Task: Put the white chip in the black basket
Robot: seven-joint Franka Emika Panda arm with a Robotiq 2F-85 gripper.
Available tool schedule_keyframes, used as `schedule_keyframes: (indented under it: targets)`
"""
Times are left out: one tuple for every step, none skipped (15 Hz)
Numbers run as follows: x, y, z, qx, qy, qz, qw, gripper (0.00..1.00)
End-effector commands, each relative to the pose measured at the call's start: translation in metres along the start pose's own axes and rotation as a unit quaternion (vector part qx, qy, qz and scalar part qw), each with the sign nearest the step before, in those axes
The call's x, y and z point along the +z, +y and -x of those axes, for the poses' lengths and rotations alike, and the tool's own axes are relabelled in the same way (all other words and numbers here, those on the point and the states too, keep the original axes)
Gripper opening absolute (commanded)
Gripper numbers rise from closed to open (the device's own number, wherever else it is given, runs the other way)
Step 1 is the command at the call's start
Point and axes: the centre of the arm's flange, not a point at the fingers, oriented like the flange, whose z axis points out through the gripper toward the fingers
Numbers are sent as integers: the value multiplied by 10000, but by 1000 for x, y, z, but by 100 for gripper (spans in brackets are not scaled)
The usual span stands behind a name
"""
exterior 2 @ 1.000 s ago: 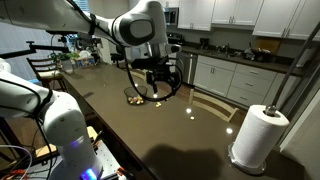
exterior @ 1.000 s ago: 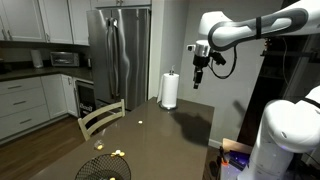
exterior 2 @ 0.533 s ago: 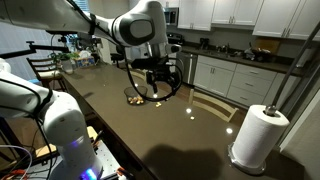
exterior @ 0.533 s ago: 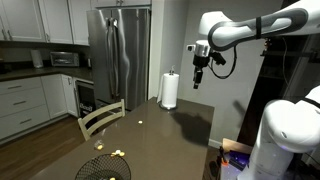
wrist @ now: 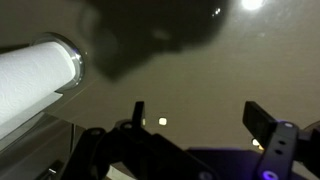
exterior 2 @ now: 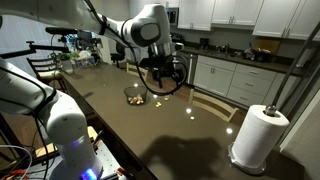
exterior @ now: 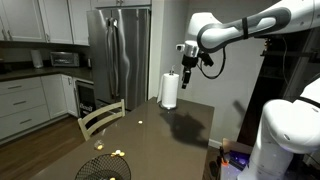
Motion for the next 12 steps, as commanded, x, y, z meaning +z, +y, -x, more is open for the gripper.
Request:
schedule_keyframes:
  targets:
    - [14, 4, -65, -41, 62, -145, 9999, 100]
    - [18, 3, -77, -63, 64, -207, 9997, 100]
    - [24, 3, -94, -70, 48, -283, 9996, 100]
    - [28, 2, -106, -55, 42, -348, 9994, 100]
    - [34, 3, -119, -49, 8, -417, 9991, 100]
    - [39, 4, -130, -27, -19, -477, 9989, 100]
    - [46, 6, -142, 5, -50, -523, 9986, 100]
    - [52, 9, -152, 38, -76, -563, 9984, 100]
    - [59, 13, -163, 73, -103, -607, 9981, 100]
    - [66, 18, -172, 115, -117, -638, 9978, 100]
    - [74, 23, -182, 152, -152, -667, 9975, 100]
    - [80, 27, -189, 193, -177, -675, 9974, 100]
